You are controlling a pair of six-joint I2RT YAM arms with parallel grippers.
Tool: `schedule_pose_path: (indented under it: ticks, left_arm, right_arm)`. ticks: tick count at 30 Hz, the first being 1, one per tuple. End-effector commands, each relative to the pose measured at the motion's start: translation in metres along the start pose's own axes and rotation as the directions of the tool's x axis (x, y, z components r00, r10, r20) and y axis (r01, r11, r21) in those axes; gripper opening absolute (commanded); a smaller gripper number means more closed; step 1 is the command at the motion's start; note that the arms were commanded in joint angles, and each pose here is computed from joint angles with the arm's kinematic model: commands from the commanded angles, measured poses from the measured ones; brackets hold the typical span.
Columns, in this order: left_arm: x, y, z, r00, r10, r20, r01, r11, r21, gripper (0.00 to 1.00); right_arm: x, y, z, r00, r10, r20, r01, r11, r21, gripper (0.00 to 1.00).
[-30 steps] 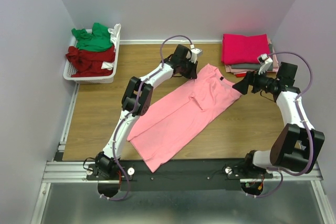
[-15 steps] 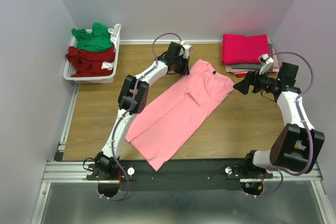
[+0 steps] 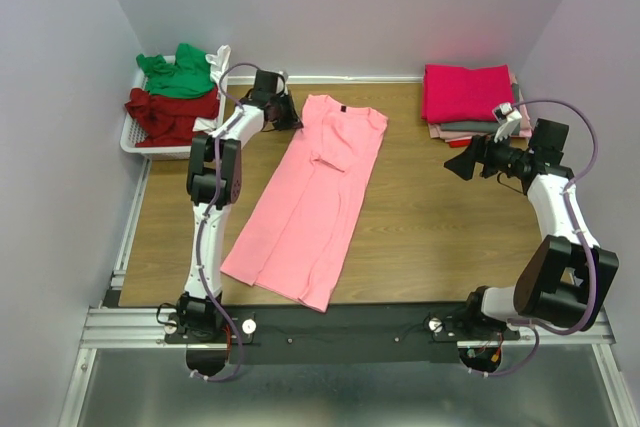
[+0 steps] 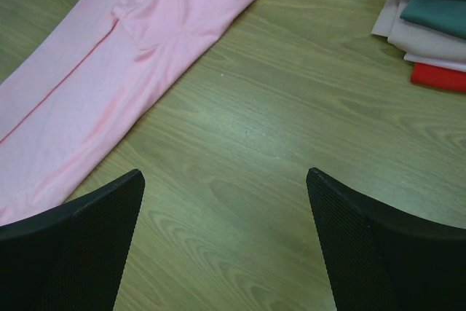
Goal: Fold and stack the t-shirts
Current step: Fold the tshirt
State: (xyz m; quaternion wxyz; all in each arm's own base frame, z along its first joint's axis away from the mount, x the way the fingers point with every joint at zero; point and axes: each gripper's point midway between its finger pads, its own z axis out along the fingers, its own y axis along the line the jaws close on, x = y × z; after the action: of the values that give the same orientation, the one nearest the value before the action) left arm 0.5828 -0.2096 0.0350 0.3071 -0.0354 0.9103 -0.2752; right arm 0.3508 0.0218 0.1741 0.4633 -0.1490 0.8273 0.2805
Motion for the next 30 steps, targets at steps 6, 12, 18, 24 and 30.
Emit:
schedule_pose_path:
  ticks: [6, 12, 18, 24, 30]
  left_arm:
    - [-0.038, 0.008, -0.026, 0.987, -0.127, 0.101, 0.128, 0.992, 0.001, 0.14]
    - [-0.090, -0.062, -0.093, 0.977, 0.007, 0.213, -0.043, 0.986, 0.163, 0.57]
    - [-0.109, -0.089, -0.178, 0.906, 0.195, 0.375, -0.246, 0.965, 0.094, 0.63]
    - [-0.084, -0.073, -0.297, 0.714, 0.357, 0.602, -0.328, 0.930, -0.163, 0.79]
    - [-0.021, -0.047, -0.363, 0.583, 0.468, 0.664, -0.353, 0.882, -0.312, 0.85]
  right_arm:
    - [0.021, -0.005, 0.012, 0.994, 0.105, -0.044, -0.107, 0.993, -0.042, 0.97]
    - [0.031, 0.018, 0.052, 0.986, 0.083, -0.147, -0.098, 0.990, -0.098, 0.94]
    - [0.032, 0.016, 0.125, 0.952, 0.147, -0.270, -0.167, 0.985, -0.051, 0.87]
    - [0.013, -0.006, 0.219, 0.922, 0.280, -0.266, -0.265, 0.960, 0.091, 0.78]
    - [0.018, -0.019, 0.283, 0.886, 0.388, -0.254, -0.374, 0.922, 0.101, 0.70]
